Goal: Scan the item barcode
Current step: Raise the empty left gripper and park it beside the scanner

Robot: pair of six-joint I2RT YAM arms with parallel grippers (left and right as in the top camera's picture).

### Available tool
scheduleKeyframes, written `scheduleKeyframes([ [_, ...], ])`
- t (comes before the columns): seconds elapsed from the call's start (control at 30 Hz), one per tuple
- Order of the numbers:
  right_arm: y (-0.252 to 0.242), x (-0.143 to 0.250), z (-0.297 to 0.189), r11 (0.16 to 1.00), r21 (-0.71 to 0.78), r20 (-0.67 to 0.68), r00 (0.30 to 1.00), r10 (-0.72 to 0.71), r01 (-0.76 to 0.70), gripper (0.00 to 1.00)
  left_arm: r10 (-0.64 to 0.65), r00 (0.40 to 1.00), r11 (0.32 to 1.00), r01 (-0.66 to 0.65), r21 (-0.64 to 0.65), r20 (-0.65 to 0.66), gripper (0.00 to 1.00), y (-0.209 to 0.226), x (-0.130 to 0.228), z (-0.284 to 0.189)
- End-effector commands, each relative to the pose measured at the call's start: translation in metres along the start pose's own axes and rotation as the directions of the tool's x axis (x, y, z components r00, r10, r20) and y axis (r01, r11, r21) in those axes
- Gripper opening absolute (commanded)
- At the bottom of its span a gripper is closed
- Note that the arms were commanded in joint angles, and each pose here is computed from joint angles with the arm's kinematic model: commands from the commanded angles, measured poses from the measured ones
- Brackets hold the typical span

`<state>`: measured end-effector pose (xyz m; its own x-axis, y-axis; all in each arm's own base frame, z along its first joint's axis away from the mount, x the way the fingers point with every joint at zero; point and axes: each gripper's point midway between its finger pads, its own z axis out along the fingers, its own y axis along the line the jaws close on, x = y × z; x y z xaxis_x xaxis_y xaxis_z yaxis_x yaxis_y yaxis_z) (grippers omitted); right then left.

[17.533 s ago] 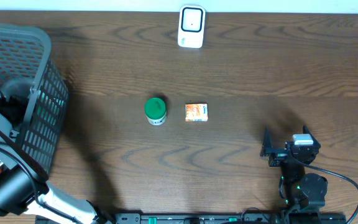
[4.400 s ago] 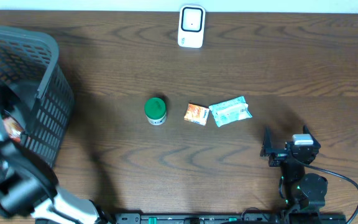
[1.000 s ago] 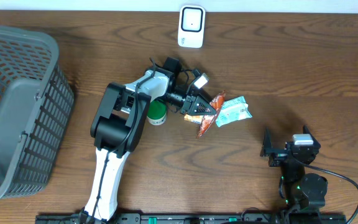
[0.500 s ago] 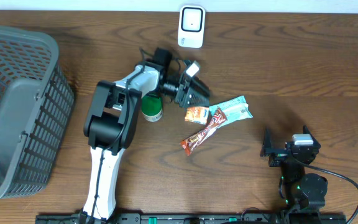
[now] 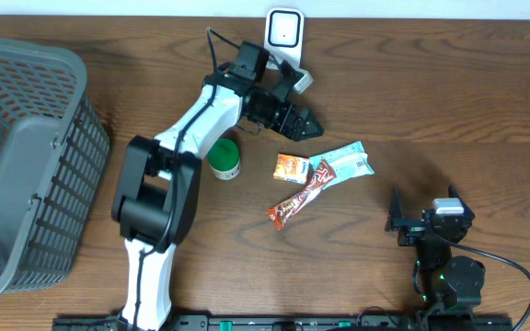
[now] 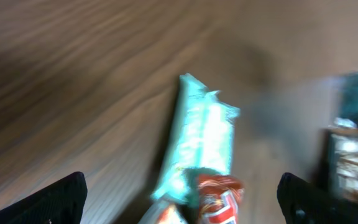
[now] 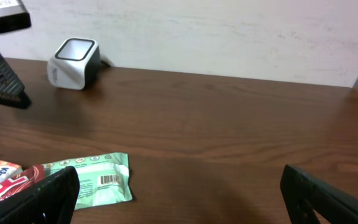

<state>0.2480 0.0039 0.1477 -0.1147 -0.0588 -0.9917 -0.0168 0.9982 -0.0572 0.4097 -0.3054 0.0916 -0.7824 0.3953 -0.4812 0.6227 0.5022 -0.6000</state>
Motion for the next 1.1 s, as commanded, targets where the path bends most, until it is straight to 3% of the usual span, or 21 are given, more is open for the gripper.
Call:
scheduleKeyframes([
  [0.0, -0.003, 0.002, 0.0, 1.0, 0.012, -0.005, 1.0, 0.0, 0.0, 0.99, -0.027, 1.0, 0.926, 0.021, -0.376, -0.012, 0.98, 0.029, -0.005, -0.022],
  [0.1, -0.003, 0.002, 0.0, 1.0, 0.012, -0.005, 1.0, 0.0, 0.0, 0.99, -0.02, 0.997, 0.818, -0.027, -0.575, -0.075, 0.98, 0.036, 0.006, -0.036],
  [0.17, -0.003, 0.002, 0.0, 1.0, 0.012, -0.005, 1.0, 0.0, 0.0, 0.99, -0.034, 0.993, 0.695, -0.055, -0.717, -0.109, 0.98, 0.042, 0.015, -0.047],
  [0.3, -0.003, 0.002, 0.0, 1.0, 0.012, -0.005, 1.0, 0.0, 0.0, 0.99, -0.041, 0.993, 0.57, -0.066, -0.819, -0.108, 0.98, 0.042, 0.02, -0.051],
  [0.5, -0.003, 0.002, 0.0, 1.0, 0.012, -0.005, 1.0, 0.0, 0.0, 0.99, -0.043, 0.997, 0.497, -0.04, -0.867, -0.07, 0.98, 0.039, 0.02, -0.051],
  [0.73, -0.003, 0.002, 0.0, 1.0, 0.012, -0.005, 1.0, 0.0, 0.0, 0.99, 0.01, 0.996, 0.36, -0.088, -0.929, -0.09, 0.98, 0.051, 0.007, -0.088],
  [0.87, -0.042, -0.012, -0.005, 0.948, 0.24, -0.003, 0.977, -0.213, 0.208, 0.99, 0.053, 0.997, 0.348, -0.065, -0.935, -0.049, 0.98, 0.039, -0.007, -0.114],
  [1.07, -0.052, -0.002, -0.008, 0.926, 0.287, -0.066, 0.97, -0.234, 0.244, 0.99, 0.132, 0.984, 0.324, 0.072, -0.943, 0.12, 0.98, 0.019, -0.037, -0.184],
])
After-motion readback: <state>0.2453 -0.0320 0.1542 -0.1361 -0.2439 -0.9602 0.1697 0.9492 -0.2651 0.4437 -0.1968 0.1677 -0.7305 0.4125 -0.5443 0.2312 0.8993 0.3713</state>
